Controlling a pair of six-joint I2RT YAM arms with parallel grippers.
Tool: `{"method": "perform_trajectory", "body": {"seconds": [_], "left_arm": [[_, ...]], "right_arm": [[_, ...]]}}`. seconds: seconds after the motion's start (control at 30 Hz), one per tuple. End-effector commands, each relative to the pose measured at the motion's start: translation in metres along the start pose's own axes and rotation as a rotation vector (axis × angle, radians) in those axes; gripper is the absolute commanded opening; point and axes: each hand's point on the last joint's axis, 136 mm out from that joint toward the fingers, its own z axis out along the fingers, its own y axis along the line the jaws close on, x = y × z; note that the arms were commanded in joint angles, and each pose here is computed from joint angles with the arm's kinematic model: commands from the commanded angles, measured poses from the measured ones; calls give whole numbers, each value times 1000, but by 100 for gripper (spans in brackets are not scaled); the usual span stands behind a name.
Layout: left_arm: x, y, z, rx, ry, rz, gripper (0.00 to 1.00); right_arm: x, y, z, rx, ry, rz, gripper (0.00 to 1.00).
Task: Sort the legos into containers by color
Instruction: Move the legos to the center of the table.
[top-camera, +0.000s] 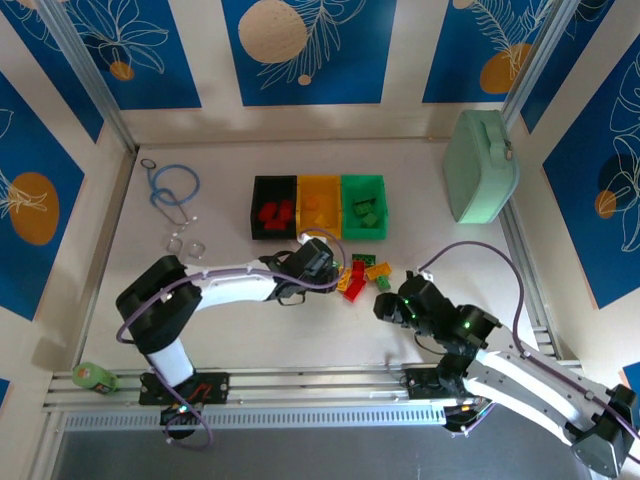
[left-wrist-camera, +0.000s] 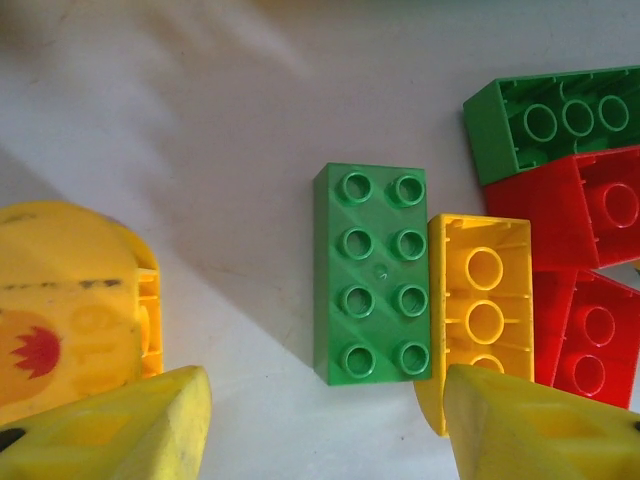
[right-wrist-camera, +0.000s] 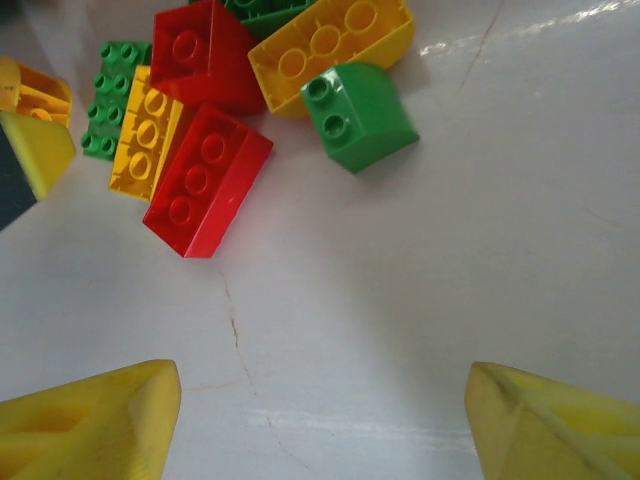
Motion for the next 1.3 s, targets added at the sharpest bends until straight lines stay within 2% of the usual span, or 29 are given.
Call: {"method": "perform_trajectory", "body": {"seconds": [0.0, 0.4, 0.7, 0.93, 1.13, 1.27], "left_arm": [[-1, -2, 5, -3, 34, 23, 62], [-8, -8, 24, -32, 76, 51, 56], [-7, 4, 28, -68, 88, 9, 49], [-7, 12, 27, -70, 86, -23, 49], [-2, 30, 28, -151, 107, -39, 50], [0, 26, 32, -143, 120, -26, 51]], "right_arm": [[0, 0, -8, -9, 28, -7, 76], [-4, 0, -13, -21, 11, 7, 75], [-3, -4, -15, -27, 7, 14, 75], [-3, -4, -15, -28, 8, 16, 75], [-6, -2, -18, -31, 0, 11, 74], [-6, 1, -18, -44, 5, 2, 74]]}}
